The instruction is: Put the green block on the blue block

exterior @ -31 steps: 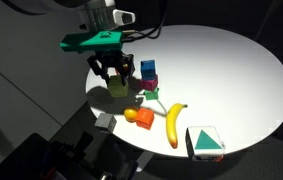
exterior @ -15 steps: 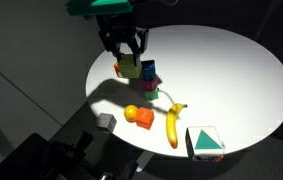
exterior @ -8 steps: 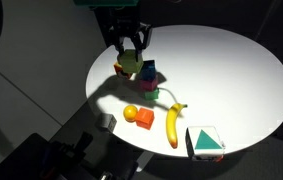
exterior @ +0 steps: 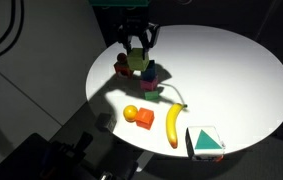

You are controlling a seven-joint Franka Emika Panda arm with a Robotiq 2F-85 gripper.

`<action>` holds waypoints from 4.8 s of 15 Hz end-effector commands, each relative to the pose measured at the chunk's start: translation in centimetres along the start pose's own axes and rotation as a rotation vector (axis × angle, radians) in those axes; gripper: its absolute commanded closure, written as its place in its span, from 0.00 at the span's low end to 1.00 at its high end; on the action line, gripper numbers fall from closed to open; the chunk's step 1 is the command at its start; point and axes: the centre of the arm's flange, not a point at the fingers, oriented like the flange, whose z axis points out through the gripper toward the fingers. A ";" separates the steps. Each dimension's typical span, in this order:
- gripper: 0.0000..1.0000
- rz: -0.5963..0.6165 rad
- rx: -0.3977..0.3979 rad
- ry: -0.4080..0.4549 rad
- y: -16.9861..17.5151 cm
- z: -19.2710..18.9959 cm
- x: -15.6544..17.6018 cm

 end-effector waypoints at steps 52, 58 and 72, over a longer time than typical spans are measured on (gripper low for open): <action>0.00 0.081 0.012 -0.024 0.0 0.0 4.6; 0.00 0.058 -0.005 0.015 -1.2 -1.0 3.0; 0.00 0.138 -0.023 0.084 -4.7 -3.9 -3.2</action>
